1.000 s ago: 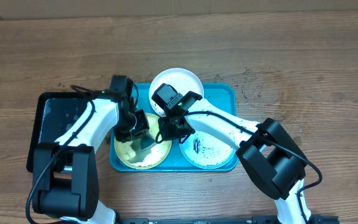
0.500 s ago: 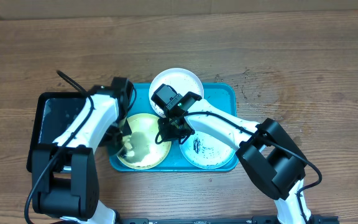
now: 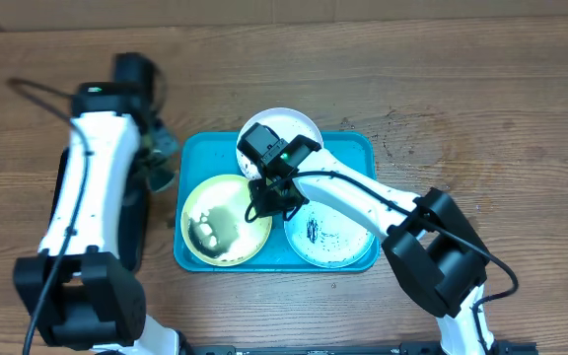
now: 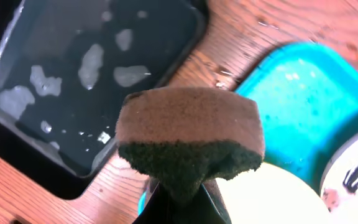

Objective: Clean dirty plates on tray and stack at the side

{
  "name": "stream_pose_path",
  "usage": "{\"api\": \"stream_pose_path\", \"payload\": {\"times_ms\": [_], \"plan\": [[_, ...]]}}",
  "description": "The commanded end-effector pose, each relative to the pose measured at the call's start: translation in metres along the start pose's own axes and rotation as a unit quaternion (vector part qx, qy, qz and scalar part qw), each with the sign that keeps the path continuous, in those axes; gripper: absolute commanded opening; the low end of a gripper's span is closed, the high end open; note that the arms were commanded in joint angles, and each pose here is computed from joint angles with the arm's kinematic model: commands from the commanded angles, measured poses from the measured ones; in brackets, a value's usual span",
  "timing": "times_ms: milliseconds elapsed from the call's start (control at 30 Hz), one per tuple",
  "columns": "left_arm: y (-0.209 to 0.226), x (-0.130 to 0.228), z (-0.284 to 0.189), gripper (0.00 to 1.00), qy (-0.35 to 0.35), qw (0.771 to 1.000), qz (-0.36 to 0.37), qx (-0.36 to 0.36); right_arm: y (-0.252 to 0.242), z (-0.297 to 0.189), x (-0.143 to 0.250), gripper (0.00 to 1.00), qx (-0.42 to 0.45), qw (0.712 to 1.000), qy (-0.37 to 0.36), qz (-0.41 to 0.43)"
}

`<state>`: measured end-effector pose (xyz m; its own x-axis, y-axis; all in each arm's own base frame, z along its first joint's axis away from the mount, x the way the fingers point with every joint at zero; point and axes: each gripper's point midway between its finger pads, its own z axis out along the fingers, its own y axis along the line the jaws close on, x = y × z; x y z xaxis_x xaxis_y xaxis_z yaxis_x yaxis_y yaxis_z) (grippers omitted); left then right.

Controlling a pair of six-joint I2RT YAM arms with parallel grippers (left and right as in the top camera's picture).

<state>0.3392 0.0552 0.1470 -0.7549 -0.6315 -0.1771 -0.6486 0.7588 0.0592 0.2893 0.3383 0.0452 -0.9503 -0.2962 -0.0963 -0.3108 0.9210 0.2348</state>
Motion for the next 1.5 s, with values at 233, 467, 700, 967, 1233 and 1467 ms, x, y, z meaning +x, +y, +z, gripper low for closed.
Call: {"api": "stream_pose_path", "payload": {"times_ms": [233,467,700,967,1233,1467], "plan": [[0.065,-0.022,0.022,0.04,0.032,0.993,-0.113,0.023,-0.013,-0.143,-0.049,0.04,0.191,0.957,-0.197,-0.1],[0.09,-0.033,0.037,0.04,0.024,0.987,-0.155,0.019,0.009,-0.185,-0.047,0.04,0.303,0.899,-0.262,-0.179],[0.109,-0.04,0.039,0.04,0.032,0.978,-0.203,0.04,0.035,-0.223,-0.035,0.04,0.426,0.808,-0.329,-0.24],[0.12,-0.041,0.04,0.04,0.042,0.97,-0.23,0.058,0.07,-0.239,-0.024,0.04,0.463,0.754,-0.354,-0.304],[0.12,-0.04,0.04,0.04,0.044,0.971,-0.23,0.058,0.077,-0.254,-0.028,0.04,0.504,0.714,-0.355,-0.332],[0.117,-0.038,0.039,0.04,0.049,0.97,-0.229,0.064,0.079,-0.261,-0.031,0.04,0.514,0.704,-0.365,-0.326]]}}
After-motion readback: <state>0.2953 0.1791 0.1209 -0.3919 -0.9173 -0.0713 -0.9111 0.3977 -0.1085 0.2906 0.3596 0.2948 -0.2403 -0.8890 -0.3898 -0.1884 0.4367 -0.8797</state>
